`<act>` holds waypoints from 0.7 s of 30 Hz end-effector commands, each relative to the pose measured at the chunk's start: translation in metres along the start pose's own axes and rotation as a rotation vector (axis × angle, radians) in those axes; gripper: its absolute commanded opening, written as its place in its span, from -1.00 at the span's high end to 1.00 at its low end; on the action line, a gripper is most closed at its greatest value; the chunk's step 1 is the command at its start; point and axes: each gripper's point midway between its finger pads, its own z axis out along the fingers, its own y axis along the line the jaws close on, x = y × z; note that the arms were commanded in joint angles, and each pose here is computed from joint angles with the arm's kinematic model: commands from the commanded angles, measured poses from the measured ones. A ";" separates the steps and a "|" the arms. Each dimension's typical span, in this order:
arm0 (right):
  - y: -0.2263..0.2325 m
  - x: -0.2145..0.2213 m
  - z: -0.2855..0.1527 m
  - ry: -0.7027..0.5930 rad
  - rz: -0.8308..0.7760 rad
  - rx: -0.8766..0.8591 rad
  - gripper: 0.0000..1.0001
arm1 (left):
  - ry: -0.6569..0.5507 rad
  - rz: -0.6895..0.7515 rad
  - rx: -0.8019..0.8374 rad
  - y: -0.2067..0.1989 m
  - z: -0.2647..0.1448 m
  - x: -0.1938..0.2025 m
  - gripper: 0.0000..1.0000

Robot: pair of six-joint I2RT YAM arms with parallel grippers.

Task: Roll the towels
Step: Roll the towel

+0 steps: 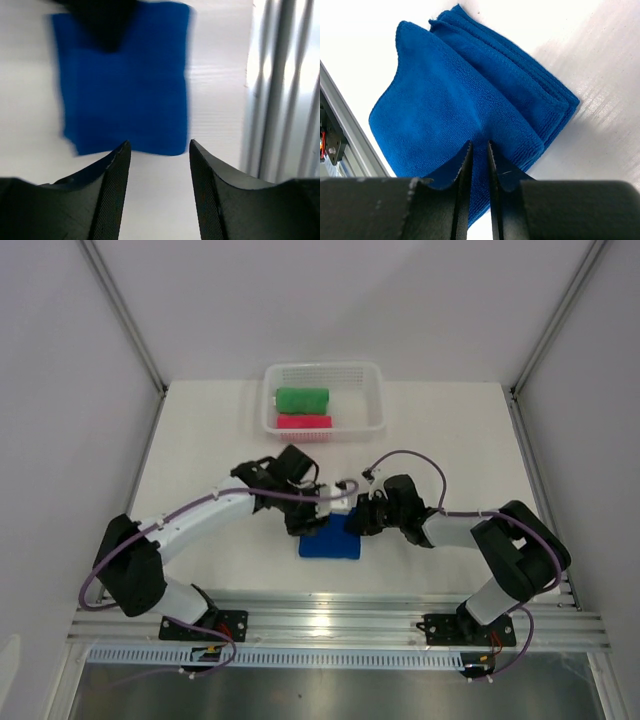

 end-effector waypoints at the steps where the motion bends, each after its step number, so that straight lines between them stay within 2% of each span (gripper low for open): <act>1: -0.002 -0.010 0.006 -0.016 -0.004 0.002 0.59 | 0.078 0.166 0.066 -0.036 0.026 0.024 -0.08; 8: -0.001 -0.011 0.007 -0.023 -0.013 0.002 0.57 | 0.110 0.210 -0.012 -0.031 0.054 0.030 -0.36; 11: -0.003 -0.013 0.007 -0.030 -0.018 0.013 0.56 | 0.131 0.231 0.020 -0.042 0.063 0.041 -0.49; 21: 0.003 -0.016 0.001 -0.033 -0.035 0.002 0.53 | 0.242 0.256 0.052 -0.060 0.084 0.083 -0.58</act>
